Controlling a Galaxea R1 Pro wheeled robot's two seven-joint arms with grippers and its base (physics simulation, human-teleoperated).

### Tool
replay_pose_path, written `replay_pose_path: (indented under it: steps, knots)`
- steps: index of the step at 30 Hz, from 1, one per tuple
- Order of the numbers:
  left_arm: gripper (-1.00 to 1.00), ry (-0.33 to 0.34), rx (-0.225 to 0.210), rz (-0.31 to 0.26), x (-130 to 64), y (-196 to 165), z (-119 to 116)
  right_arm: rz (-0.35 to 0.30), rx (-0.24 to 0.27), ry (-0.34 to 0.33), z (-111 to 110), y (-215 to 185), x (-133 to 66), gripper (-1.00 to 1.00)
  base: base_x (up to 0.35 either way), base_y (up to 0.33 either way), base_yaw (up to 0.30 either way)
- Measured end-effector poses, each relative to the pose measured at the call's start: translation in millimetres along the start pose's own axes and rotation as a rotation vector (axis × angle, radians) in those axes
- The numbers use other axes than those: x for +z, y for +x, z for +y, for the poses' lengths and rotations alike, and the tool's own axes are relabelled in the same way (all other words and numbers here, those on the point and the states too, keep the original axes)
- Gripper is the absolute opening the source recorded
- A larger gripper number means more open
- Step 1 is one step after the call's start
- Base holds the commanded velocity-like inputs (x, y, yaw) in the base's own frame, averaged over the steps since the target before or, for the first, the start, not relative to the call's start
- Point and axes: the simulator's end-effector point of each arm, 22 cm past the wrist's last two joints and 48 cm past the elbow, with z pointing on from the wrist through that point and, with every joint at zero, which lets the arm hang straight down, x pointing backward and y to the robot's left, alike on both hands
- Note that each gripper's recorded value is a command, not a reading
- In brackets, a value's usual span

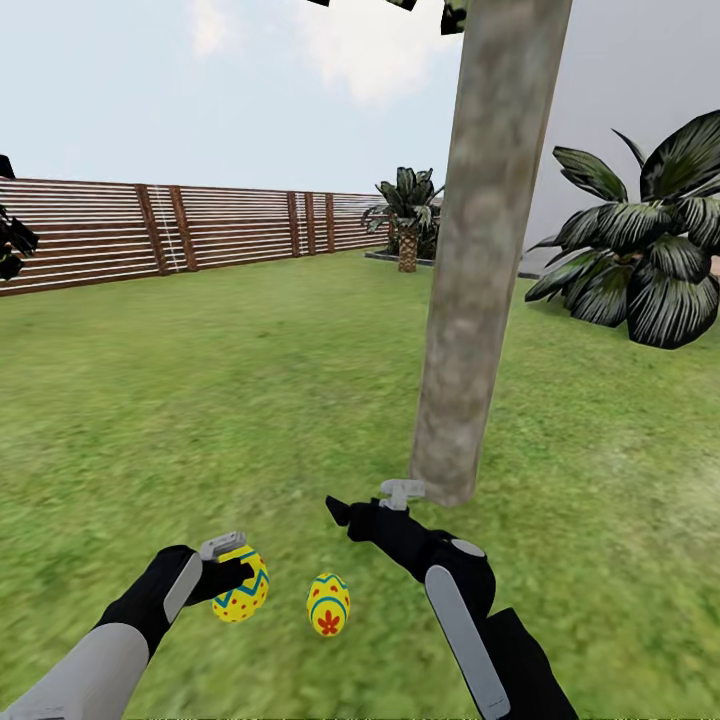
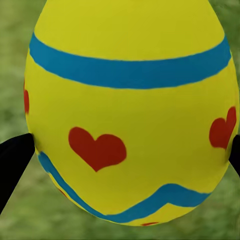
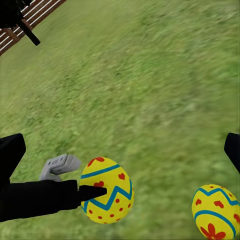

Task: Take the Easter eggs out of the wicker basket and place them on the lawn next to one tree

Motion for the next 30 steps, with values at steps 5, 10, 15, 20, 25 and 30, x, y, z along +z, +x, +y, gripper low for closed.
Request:
replay_pose_path:
  steps: [5,10,15,20,25,30]
  knots:
    - [-1.00,0.000,0.001,-0.008,8.8,5,3,-0.003,-0.001,-0.006,-3,9,-0.1,1.00,0.000,0.000,0.000]
    - [-1.00,-0.002,0.001,-0.013,17.4,10,7,-0.002,-0.003,-0.011,-9,21,-0.8,1.00,0.000,0.000,0.000]
    - [-1.00,-0.003,0.001,-0.014,26.3,17,10,-0.004,-0.001,-0.019,-10,32,1.2,1.00,0.000,0.000,0.000]
    - [-1.00,-0.004,-0.001,-0.006,35.3,25,13,0.005,0.003,-0.023,-12,43,4.5,1.00,0.000,0.000,0.000]
    - [-1.00,-0.009,-0.002,0.013,44.2,32,14,0.022,0.015,-0.022,-16,51,10.0,1.00,0.000,0.000,0.000]
    - [-1.00,-0.016,-0.003,-0.004,52.8,32,18,0.036,0.026,-0.018,-22,59,14.8,1.00,0.000,0.000,0.000]
